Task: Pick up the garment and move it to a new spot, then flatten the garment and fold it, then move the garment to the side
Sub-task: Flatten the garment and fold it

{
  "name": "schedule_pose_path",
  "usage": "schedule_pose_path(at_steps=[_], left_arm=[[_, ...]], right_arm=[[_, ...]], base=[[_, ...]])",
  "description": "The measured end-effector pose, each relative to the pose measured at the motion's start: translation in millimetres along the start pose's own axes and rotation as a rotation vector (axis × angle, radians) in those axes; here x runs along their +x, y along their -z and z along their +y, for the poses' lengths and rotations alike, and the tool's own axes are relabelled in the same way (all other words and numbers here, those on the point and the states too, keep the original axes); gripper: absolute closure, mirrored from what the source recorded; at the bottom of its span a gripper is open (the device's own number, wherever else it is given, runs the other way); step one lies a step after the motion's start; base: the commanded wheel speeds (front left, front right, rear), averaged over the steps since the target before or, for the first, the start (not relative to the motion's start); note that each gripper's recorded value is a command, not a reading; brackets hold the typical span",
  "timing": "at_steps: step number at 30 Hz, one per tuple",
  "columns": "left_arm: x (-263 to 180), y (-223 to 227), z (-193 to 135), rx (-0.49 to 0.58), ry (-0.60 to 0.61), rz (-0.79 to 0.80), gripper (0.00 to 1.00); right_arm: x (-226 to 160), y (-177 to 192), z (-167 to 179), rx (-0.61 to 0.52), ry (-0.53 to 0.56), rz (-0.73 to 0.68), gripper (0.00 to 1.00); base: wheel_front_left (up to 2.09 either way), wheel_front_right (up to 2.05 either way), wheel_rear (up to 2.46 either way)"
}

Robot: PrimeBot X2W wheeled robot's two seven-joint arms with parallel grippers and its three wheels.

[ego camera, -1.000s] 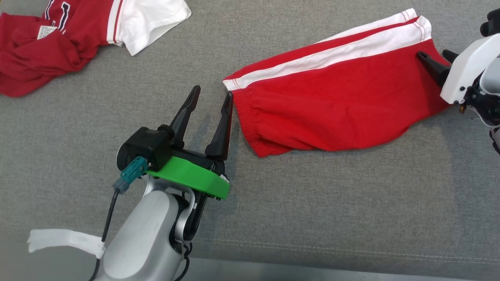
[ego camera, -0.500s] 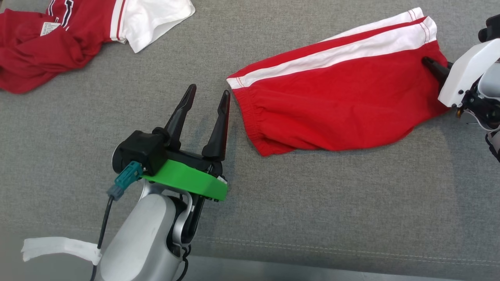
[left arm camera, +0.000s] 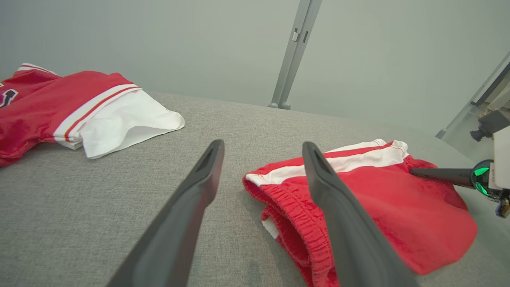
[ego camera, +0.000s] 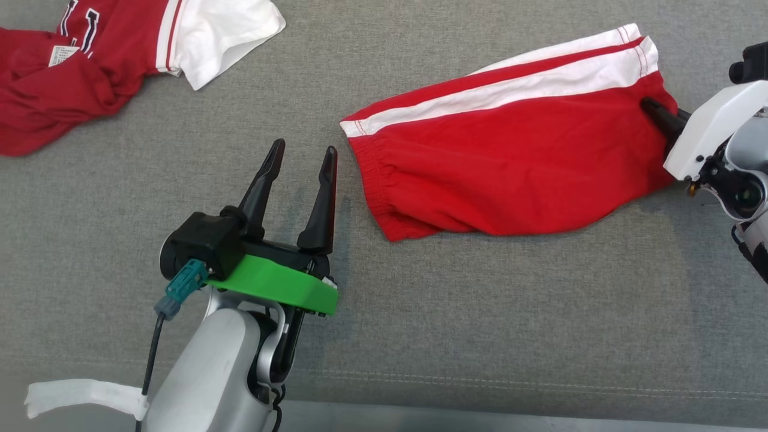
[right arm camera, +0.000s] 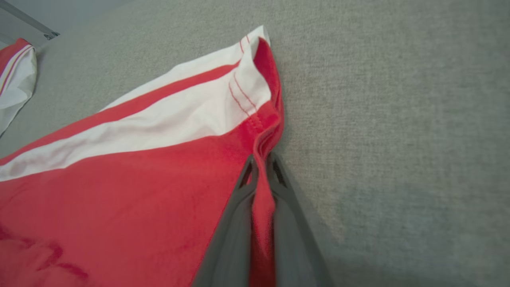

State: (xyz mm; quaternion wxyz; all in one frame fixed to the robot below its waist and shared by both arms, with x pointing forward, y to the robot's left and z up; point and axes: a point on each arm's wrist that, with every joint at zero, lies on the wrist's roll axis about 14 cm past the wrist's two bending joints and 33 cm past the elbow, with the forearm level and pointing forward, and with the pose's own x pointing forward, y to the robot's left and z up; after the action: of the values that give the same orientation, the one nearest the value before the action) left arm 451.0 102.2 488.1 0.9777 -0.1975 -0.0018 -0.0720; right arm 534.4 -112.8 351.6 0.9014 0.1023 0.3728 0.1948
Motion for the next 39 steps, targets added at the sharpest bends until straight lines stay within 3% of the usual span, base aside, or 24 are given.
schedule_pose_path(at_steps=[14,27,28,29,31,39], left_arm=[[0,4,-23,-0.013,0.067,0.007,0.00],[-7,5,-42,-0.024,0.113,0.014,0.00],[-8,5,-43,-0.024,0.115,0.014,0.00],[-9,5,-44,-0.025,0.116,0.016,0.00],[-11,5,-45,-0.024,0.121,0.018,0.00],[-15,5,-52,-0.022,0.141,0.018,0.00]], right_arm=[[-42,31,-20,0.206,0.058,-0.093,1.00],[-70,52,-18,0.259,0.083,-0.139,1.00],[-71,52,-17,0.259,0.082,-0.142,0.89],[-73,50,-17,0.257,0.083,-0.154,0.68],[-76,47,-18,0.253,0.088,-0.174,0.00],[-92,29,-26,0.202,0.111,-0.267,0.00]], base=[[0.00,0.00,0.00],[0.00,0.00,0.00],[0.00,0.00,0.00],[0.00,0.00,0.00],[0.00,0.00,0.00],[0.00,0.00,0.00]])
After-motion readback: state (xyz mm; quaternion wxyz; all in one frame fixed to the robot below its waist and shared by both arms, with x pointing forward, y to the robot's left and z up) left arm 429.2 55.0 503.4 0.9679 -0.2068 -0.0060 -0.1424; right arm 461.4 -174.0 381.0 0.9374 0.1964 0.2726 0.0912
